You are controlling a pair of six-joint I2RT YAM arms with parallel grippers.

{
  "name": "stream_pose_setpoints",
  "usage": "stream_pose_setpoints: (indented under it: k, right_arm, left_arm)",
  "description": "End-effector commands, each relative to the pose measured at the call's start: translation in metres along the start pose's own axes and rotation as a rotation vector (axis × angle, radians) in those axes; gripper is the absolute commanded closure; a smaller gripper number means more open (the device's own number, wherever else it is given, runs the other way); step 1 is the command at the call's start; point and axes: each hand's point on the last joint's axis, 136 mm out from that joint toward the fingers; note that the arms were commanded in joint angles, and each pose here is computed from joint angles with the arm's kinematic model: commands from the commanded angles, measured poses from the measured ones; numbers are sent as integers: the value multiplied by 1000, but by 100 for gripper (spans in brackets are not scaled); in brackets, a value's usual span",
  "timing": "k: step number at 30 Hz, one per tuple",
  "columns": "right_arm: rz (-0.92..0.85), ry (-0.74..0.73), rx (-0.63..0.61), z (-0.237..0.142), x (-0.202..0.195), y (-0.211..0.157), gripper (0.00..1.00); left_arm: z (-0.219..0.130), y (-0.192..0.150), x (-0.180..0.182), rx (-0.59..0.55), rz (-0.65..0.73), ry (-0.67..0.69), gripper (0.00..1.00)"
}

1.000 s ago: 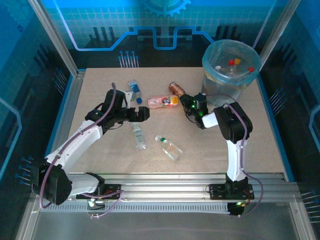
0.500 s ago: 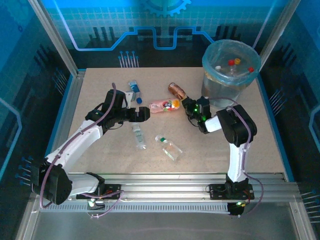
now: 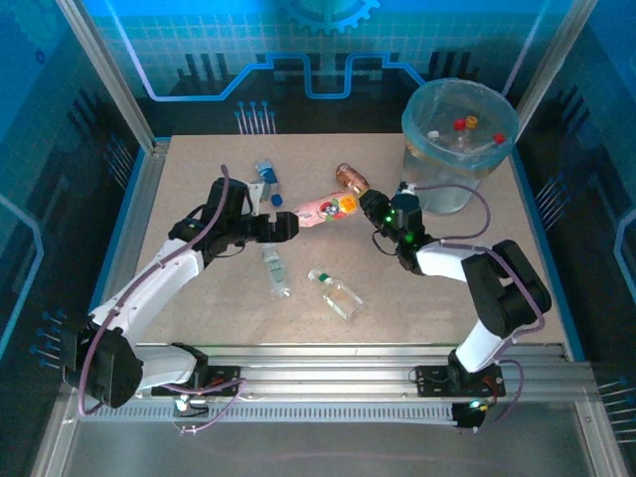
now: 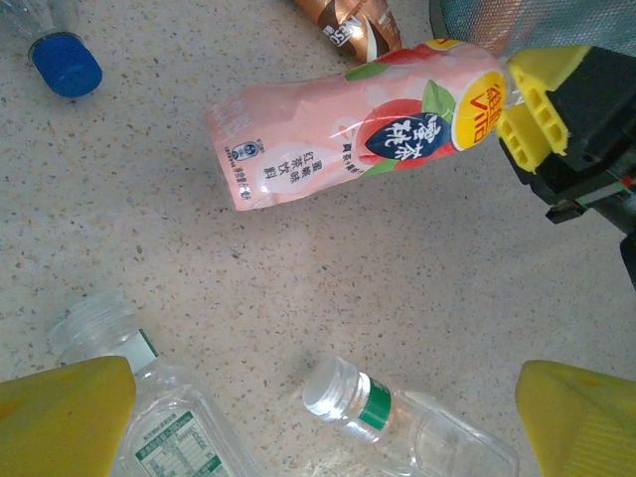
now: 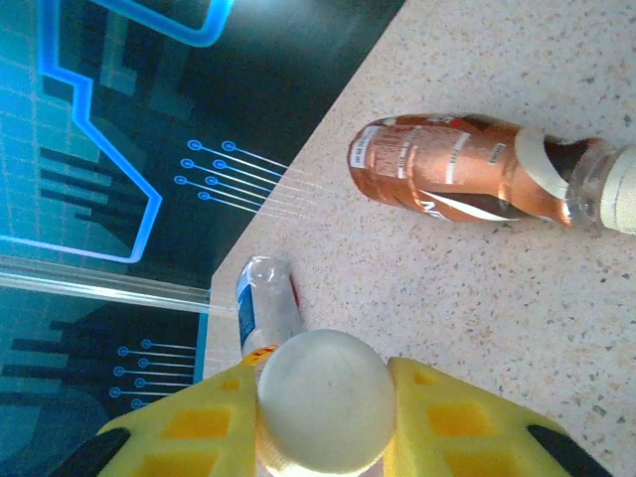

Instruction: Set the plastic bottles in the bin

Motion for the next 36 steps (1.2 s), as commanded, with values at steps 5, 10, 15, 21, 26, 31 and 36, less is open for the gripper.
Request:
stream_pose_setpoints:
  k: [5, 10, 15, 21, 26, 31, 36]
  right_arm:
    - [-173, 21, -67, -25, 45, 9, 77]
    - [-293, 73, -77, -41, 82, 13, 79]
    - [-413, 108, -109, -60, 111, 22, 80]
    - [-523, 140, -99, -79, 147, 33, 80]
    - [-626, 194, -84, -94, 183, 34, 80]
    - [-783, 250, -37, -109, 227, 26, 79]
    - [-922, 288, -33, -129, 265, 34, 83]
  left_arm:
    - [-21, 15, -17, -66, -8, -56, 1]
    - [-23, 29, -23, -106, -16, -66, 1]
    - [-27, 38, -31, -147, -40, -101, 1]
    - [-31, 41, -31, -169, -49, -99, 1]
    - [-41, 44, -31, -211, -36, -97, 1]
    - [-59, 52, -32, -284, 1, -85, 1]
    - [-76, 61, -38, -359, 28, -94, 1]
Point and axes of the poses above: each hand's point on the last joint's axis, 136 mm out from that joint toward the fingers, its own z axis out along the fingers, its own x axis along the line the jaws close on, y = z × x, and after that the axes turned 11 degrees about -z, right-handed
